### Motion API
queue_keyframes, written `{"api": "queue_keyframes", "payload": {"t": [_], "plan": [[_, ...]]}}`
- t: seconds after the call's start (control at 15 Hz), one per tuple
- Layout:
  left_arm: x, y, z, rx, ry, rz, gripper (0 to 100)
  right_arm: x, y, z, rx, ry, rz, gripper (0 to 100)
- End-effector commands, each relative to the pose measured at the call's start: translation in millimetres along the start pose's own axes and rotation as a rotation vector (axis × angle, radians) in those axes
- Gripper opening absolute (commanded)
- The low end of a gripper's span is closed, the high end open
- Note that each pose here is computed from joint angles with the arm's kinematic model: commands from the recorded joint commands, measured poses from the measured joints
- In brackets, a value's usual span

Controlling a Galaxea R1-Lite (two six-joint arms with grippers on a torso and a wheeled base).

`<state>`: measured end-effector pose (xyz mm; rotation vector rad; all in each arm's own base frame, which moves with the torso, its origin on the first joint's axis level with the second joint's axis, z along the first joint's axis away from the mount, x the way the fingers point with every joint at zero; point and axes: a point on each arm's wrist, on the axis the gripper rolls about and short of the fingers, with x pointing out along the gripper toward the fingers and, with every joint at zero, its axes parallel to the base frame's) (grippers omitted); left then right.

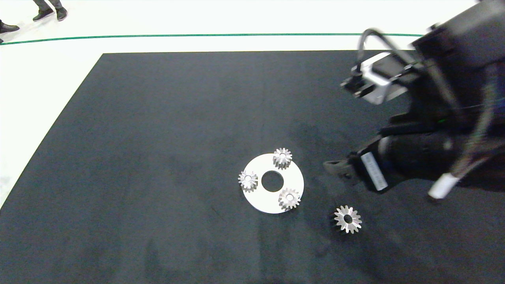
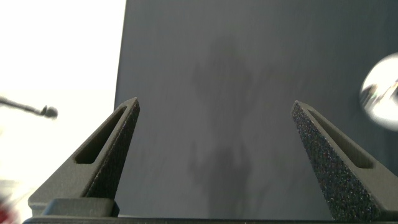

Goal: Remove an incorrectly installed larger gear and replace it with the correct smaller gear

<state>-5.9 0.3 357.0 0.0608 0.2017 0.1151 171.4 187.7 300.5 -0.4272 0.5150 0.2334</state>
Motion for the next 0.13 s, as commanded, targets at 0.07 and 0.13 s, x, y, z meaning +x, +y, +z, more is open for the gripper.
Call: {"api": "queue_keyframes", "payload": {"t": [0.07, 0.13], "plan": [[-43, 0.3, -15, -0.015, -0.163, 0.021, 100, -114, -94.9, -74, 0.194, -0.221, -0.229, 100], [-63, 0.0, -30, -0.004, -0.213, 0.024, 100, -128, -109.1, -99, 0.237, -0.246, -0.275, 100]]}}
